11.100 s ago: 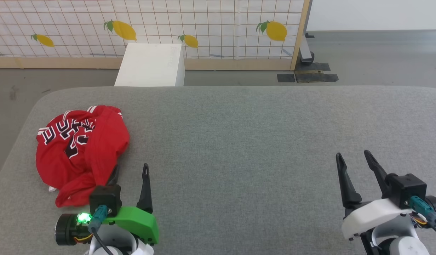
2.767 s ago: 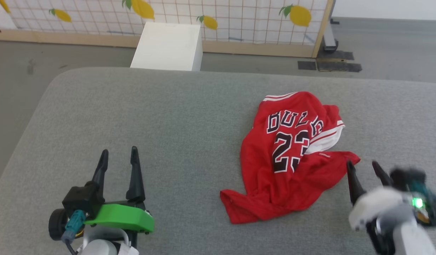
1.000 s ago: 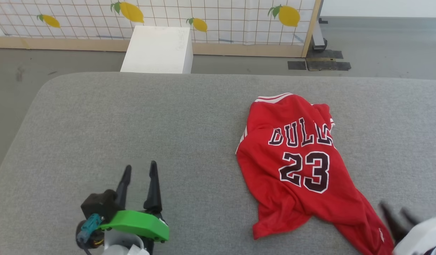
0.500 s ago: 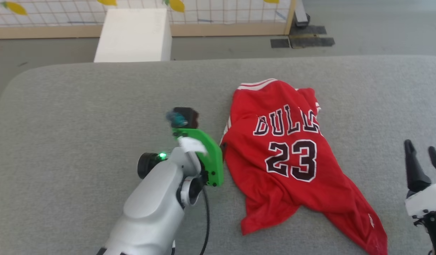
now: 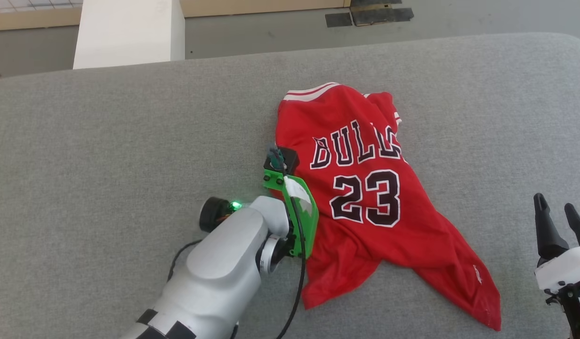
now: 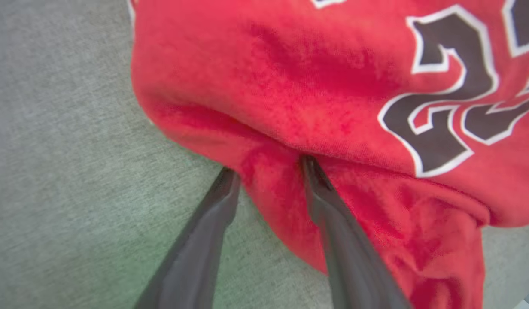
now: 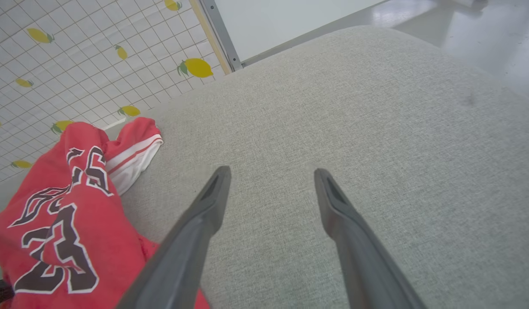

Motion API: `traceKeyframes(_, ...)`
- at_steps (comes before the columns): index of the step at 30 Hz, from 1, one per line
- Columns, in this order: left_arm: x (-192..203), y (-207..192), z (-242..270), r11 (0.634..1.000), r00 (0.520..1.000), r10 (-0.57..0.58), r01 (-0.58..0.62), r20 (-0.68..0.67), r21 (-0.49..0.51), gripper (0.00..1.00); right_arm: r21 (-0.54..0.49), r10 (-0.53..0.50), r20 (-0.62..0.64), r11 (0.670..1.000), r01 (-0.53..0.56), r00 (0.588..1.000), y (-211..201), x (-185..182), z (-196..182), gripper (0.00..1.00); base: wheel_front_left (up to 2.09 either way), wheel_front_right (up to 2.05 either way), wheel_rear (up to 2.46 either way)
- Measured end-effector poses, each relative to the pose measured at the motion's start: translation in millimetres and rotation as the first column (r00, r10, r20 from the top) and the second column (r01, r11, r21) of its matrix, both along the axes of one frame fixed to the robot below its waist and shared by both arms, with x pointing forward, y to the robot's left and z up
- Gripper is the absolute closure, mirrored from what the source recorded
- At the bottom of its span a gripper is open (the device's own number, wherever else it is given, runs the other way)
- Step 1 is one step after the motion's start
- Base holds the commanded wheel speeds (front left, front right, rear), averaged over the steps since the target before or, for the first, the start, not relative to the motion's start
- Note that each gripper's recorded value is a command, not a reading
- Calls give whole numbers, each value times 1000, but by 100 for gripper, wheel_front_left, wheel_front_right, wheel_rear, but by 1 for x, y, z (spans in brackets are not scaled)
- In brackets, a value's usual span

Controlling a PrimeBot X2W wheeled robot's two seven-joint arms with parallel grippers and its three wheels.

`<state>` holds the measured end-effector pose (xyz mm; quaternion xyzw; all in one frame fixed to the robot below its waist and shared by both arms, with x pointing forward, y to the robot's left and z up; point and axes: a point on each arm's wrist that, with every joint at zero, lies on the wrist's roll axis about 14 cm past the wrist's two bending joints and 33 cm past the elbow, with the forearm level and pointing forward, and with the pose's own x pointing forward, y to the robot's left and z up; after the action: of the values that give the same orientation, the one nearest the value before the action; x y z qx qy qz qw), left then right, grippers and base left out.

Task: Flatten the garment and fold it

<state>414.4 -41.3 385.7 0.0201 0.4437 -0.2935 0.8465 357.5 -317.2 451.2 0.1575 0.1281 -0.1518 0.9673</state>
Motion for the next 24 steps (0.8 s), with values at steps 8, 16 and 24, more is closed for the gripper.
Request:
traceKeyframes(8, 28, 6, 52, 938, 968, 224, -184, 110, -292, 100, -4, 46, 11, 999, -46, 999, 13, 12, 2, 0, 0, 0, 0)
traceKeyframes(16, 60, 97, 113, 779, 799, 555, -404, 230, -479, 100, 18, 131, -5, 991, -131, 991, 45, 22, -2, 0, 0, 0, 0)
traceKeyframes(24, -29, 219, 42, 586, 598, 798, -743, 74, -323, 100, 29, 253, 12, 967, -253, 967, 91, 40, 4, 0, 0, 0, 0)
